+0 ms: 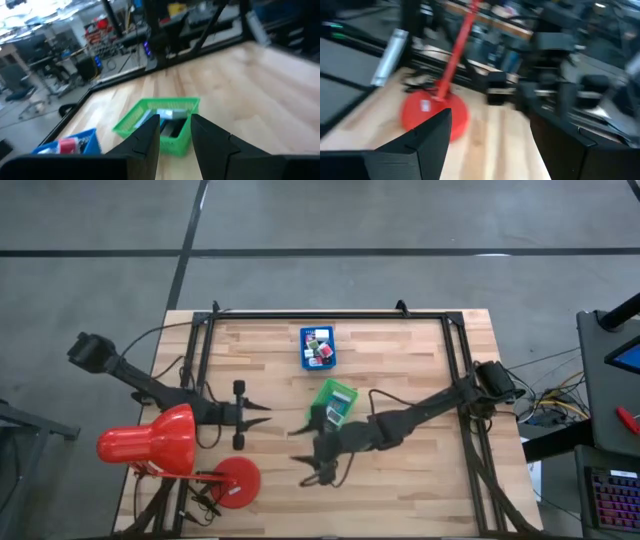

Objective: Pick & Place Office items
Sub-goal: Return to Home Position

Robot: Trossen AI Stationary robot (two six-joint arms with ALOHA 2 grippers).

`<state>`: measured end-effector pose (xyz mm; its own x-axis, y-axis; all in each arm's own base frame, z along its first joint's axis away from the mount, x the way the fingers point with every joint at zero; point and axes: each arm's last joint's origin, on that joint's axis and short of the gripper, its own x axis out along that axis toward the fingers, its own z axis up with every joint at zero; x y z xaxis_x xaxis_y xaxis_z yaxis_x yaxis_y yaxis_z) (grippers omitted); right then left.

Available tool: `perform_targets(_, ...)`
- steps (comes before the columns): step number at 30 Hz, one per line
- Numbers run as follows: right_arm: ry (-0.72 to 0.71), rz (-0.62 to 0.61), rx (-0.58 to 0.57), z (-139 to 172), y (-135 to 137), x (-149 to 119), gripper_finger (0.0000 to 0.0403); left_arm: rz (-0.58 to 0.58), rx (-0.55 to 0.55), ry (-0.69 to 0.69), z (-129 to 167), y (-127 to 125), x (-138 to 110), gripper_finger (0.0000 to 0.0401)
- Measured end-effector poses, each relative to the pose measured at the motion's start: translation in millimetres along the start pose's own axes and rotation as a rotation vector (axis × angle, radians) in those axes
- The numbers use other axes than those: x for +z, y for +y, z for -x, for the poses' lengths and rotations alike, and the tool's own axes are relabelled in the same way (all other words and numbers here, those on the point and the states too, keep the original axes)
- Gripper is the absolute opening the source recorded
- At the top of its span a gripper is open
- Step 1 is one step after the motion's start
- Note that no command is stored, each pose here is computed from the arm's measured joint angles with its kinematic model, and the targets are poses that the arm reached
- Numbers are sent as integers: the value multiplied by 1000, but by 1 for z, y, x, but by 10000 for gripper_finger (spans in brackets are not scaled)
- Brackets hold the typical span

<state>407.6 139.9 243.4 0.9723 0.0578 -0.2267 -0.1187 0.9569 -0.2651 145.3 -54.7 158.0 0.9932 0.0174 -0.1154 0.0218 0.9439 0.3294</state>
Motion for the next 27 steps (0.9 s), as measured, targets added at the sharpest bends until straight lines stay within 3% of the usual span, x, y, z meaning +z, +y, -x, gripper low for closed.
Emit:
perform_targets(5,-22,6,94,1,5,1,261,43,-80,-70,14,5,4,112)
perform_targets(14,-58,4,215,11,5,8,240,56,-119,-4,37,16,9,113)
perform_targets(21,-161,-28,216,54,-6,10,229,89,-107,-52,58,27,9,112)
perform_targets(27,-300,-87,202,104,-14,-11,228,99,-94,-38,65,31,6,112)
